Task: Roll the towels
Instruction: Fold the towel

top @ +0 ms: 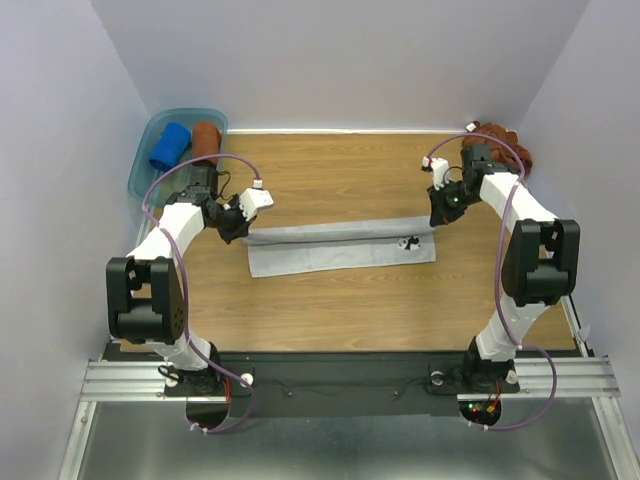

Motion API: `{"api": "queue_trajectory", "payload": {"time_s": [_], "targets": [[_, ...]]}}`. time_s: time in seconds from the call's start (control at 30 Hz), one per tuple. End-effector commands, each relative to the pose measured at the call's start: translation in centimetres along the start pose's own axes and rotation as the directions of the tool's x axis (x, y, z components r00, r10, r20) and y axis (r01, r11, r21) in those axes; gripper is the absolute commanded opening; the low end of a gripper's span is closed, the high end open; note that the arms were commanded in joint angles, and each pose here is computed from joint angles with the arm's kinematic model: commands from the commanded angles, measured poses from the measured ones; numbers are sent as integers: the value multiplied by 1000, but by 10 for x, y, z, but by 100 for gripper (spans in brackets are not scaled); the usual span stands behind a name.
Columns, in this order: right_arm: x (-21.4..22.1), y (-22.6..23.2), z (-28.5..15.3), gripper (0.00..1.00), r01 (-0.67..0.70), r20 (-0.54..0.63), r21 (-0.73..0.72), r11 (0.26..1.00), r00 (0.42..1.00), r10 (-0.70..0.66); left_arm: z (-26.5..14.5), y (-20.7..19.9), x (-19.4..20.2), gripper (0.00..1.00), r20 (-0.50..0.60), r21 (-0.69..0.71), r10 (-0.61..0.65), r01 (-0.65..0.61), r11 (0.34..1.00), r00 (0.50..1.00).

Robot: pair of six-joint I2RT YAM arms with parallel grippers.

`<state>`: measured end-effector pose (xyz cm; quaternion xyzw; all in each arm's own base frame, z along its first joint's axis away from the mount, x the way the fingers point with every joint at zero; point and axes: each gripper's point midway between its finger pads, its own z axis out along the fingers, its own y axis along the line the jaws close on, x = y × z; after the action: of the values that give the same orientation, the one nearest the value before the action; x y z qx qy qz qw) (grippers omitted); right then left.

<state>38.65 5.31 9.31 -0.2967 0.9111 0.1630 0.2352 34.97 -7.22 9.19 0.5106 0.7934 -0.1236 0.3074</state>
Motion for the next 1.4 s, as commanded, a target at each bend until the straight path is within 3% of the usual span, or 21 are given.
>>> {"api": "queue_trajectory", "payload": {"time_s": [0.0,0.23,0.63,1.03,1.37], "targets": [[6,-9,-6,1,68,-8,40,997,998,-67,-5,-19,11,0,-22,23,37,-36,999,999],[11,-5,3,1,41,-13,3,999,999,-41,10,-47,22,0,-45,96,29,-25,995,999],[35,7,11,1,28,-56,-37,999,998,-30,24,-71,41,0,-109,84,102,-93,992,989],[37,5,13,1,33,-66,-35,999,997,-35,26,-64,35,0,-112,58,97,-91,994,989],[13,9,-18,1,59,1,5,998,998,-59,17,-52,16,0,-85,34,90,-87,996,992]]}}
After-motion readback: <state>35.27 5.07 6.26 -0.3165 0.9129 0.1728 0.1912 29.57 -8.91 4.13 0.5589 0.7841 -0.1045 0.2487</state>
